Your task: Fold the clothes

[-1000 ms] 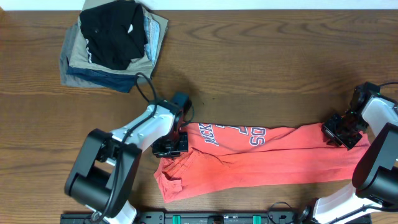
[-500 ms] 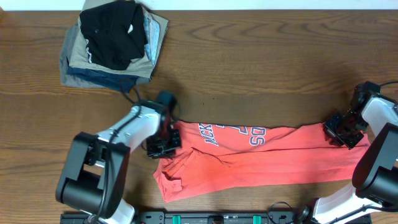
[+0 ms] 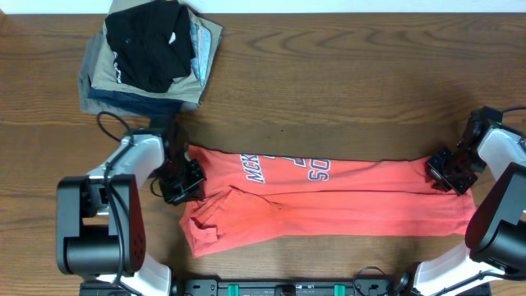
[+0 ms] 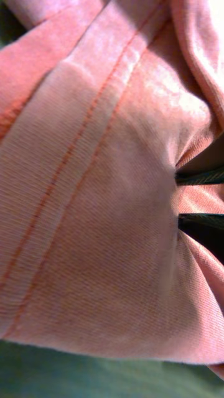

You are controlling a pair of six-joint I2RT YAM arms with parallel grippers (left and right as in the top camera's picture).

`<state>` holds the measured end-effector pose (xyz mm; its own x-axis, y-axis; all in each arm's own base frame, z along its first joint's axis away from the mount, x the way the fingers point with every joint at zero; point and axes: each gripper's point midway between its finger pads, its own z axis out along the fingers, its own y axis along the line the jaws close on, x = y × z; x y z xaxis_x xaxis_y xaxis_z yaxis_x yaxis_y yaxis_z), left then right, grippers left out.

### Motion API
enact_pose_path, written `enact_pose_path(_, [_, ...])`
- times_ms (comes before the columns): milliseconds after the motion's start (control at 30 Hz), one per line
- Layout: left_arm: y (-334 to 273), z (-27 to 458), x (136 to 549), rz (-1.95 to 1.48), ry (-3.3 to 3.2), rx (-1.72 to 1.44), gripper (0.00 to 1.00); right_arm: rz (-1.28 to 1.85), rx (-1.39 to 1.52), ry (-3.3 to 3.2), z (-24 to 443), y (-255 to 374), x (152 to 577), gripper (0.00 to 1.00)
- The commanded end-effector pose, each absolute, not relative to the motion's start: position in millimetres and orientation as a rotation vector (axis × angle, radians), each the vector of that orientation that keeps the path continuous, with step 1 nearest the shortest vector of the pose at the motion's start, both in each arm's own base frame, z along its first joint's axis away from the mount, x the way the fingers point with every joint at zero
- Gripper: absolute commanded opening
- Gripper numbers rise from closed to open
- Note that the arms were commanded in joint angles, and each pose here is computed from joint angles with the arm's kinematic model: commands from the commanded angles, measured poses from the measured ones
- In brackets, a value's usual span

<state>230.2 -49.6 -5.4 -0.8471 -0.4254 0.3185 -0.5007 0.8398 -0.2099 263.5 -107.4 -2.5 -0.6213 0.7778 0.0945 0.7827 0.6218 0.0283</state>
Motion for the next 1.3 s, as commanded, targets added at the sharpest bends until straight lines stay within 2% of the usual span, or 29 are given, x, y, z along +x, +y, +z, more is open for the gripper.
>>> enact_pose_path(0, [0, -19, 226, 0.104, -2.787, 0.704, 0.06, -0.226, -1.311, -2.825, 9, -100, 282, 0.18])
enact_pose_path(167, [3, 9, 242, 0.101, -2.789, 0.681, 0.06, -0.297, -1.315, -2.882, 42, -106, 306, 0.24])
enact_pose_path(267, [6, 22, 252, 0.090, -2.806, 0.679, 0.06, -0.299, -1.330, -2.918, 68, -120, 315, 0.41])
enact_pose_path(333, [6, 25, 258, 0.094, -2.822, 0.682, 0.11, -0.297, -1.350, -2.937, 87, -132, 320, 0.56])
enact_pose_path(367, [6, 25, 260, 0.096, -2.828, 0.683, 0.17, -0.294, -1.342, -2.961, 96, -138, 323, 0.73])
enact_pose_path(400, [6, 25, 260, 0.096, -2.830, 0.683, 0.25, -0.292, -1.337, -2.976, 100, -142, 324, 0.88])
enact_pose_path(433, [6, 25, 260, 0.096, -2.832, 0.683, 0.44, -0.287, -1.332, -2.991, 104, -146, 325, 0.99])
enact_pose_path(467, [6, 25, 261, 0.096, -2.833, 0.683, 0.66, -0.273, -1.344, -2.993, 104, -152, 324, 0.99])
enact_pose_path(500, [6, 25, 261, 0.097, -2.833, 0.684, 0.83, -0.243, -1.378, -2.977, 103, -158, 320, 0.99])
enact_pose_path(533, [6, 25, 261, 0.097, -2.833, 0.684, 0.92, -0.209, -1.424, -2.953, 101, -166, 316, 0.99])
enact_pose_path(600, [6, 24, 261, 0.096, -2.833, 0.683, 0.98, -0.166, -1.503, -2.917, 94, -180, 307, 0.99])
enact_pose_path(800, [6, 24, 260, 0.096, -2.830, 0.684, 0.98, -0.264, -1.543, -2.839, 64, -192, 274, 0.99])
enact_pose_path(1100, [6, 23, 264, 0.101, -2.847, 0.686, 0.98, -0.566, -1.368, -2.828, 19, -147, 250, 0.98])
enact_pose_path(1267, [7, 23, 264, 0.101, -2.847, 0.686, 0.98, -0.598, -1.332, -2.784, 11, -132, 237, 0.98])
